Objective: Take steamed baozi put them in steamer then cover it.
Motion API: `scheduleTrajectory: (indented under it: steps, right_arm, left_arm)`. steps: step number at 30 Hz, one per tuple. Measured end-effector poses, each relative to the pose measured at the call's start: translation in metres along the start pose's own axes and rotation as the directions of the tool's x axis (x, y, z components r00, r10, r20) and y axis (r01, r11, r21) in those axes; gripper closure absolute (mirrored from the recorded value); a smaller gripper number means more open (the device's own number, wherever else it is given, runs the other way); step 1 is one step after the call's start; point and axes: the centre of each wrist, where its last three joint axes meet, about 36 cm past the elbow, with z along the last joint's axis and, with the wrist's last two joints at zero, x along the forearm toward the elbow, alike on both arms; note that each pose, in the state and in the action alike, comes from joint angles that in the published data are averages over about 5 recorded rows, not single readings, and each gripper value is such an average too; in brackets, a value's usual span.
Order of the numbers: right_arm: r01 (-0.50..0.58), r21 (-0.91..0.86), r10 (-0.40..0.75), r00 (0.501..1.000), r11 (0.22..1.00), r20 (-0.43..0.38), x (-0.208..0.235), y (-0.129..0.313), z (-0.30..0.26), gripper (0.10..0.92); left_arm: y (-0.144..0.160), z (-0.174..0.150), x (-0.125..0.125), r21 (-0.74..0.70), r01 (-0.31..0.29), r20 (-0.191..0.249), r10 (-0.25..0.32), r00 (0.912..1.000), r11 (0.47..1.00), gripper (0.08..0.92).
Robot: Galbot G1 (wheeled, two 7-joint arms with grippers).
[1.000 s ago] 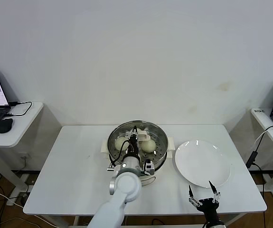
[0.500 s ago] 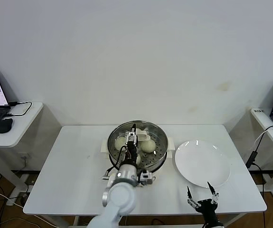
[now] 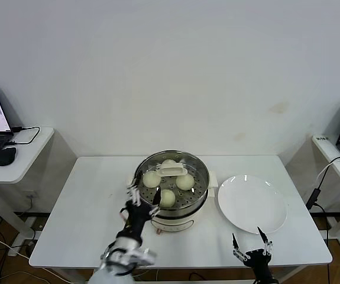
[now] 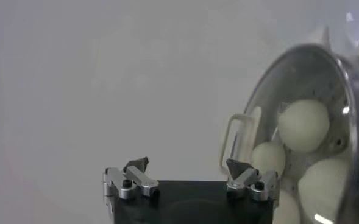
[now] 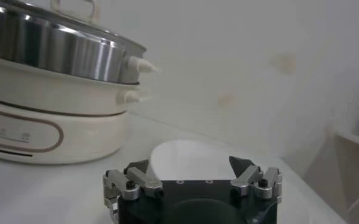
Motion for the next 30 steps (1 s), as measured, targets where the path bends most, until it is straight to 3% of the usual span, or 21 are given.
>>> scheduleTrajectory:
  steps: [5, 13, 21, 30]
  right_arm:
    - [0.017, -0.004, -0.017, 1.000, 1.000, -0.009, 0.007, -0.004, -0.005, 0.200]
    - [0.068, -0.023, -0.068, 0.997, 0.997, -0.034, 0.022, -0.011, -0.011, 0.199]
    - [0.110, -0.072, -0.114, 0.992, 0.991, -0.054, 0.032, -0.012, -0.019, 0.200]
    - [0.138, -0.130, -0.147, 0.987, 0.982, -0.060, 0.036, -0.008, -0.029, 0.199]
  left_arm:
    - [0.000, 0.036, 0.039, 0.293, -0.007, -0.015, 0.011, 0.9998, 0.956, 0.177]
    - [-0.019, 0.073, 0.098, 0.617, 0.049, -0.080, 0.000, 0.9968, 0.786, 0.177]
    - [-0.035, 0.092, 0.135, 0.735, 0.150, -0.159, -0.047, 0.9862, 0.661, 0.177]
    - [-0.042, 0.106, 0.157, 0.760, 0.222, -0.232, -0.064, 0.9707, 0.610, 0.177]
